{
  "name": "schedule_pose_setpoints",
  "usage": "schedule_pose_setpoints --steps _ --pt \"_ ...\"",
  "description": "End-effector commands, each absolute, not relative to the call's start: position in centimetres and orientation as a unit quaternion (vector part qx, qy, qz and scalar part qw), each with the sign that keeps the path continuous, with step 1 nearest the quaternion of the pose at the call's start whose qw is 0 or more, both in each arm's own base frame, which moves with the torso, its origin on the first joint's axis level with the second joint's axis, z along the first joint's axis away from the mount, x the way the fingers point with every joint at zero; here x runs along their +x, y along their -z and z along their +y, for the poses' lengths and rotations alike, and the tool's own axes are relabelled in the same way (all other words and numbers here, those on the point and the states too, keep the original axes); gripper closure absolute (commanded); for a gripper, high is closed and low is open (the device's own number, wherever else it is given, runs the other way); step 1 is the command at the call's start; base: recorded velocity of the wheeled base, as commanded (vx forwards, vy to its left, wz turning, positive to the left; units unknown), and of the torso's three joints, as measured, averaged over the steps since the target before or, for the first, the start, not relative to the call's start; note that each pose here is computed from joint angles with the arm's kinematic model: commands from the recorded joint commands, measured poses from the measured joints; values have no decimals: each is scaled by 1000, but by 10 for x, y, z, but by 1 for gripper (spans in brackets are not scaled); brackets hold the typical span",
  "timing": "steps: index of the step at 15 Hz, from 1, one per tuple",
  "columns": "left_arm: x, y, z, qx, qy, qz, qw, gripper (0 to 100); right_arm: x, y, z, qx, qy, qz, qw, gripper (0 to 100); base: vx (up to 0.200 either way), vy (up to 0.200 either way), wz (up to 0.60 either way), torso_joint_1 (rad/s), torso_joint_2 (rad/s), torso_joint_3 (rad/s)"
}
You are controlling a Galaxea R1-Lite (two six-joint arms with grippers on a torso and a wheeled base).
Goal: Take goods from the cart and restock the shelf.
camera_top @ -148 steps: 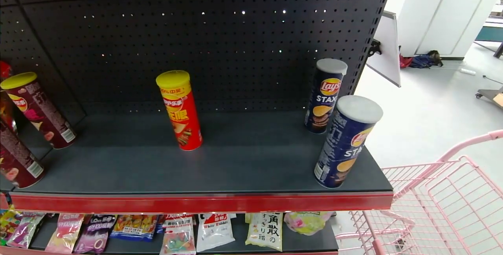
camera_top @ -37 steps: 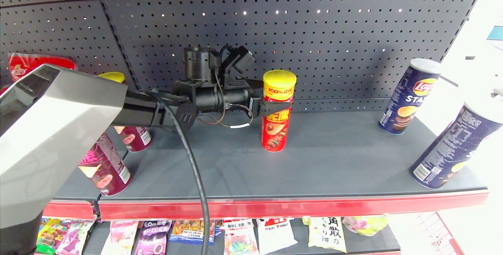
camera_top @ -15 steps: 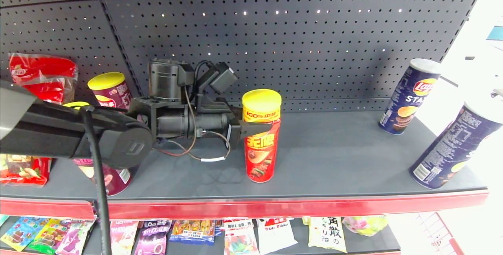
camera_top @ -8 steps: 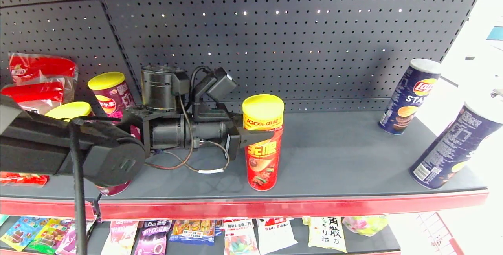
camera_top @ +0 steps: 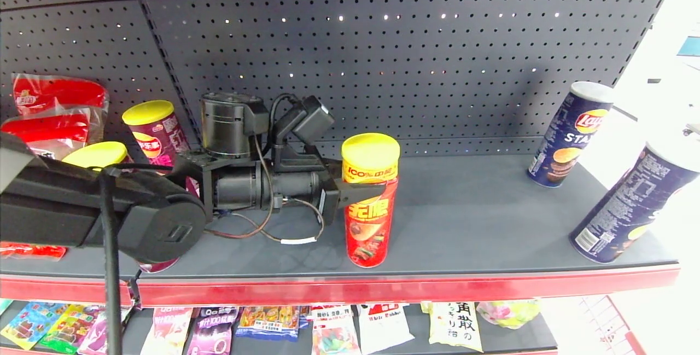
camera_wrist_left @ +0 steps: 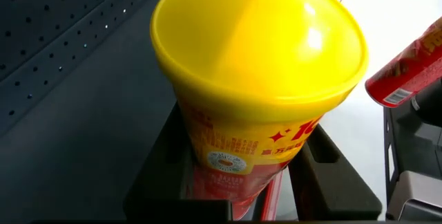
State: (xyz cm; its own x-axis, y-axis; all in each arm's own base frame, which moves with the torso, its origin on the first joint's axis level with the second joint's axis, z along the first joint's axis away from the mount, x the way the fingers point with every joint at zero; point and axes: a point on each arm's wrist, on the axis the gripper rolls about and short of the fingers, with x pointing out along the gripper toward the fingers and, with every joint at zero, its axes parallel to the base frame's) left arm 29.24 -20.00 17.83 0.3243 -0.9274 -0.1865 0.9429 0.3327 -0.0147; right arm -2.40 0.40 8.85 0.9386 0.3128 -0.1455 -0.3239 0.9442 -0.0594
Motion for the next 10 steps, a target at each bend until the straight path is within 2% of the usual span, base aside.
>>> schedule_pose_setpoints --steps 1,10 --pt "292 -177 -201 48 577 82 811 100 -24 -89 4 -41 -162 68 984 100 0 0 0 0 0 0" --pt "287 -180 -203 49 577 81 811 100 -24 -89 4 -42 -163 68 983 100 0 0 0 0 0 0"
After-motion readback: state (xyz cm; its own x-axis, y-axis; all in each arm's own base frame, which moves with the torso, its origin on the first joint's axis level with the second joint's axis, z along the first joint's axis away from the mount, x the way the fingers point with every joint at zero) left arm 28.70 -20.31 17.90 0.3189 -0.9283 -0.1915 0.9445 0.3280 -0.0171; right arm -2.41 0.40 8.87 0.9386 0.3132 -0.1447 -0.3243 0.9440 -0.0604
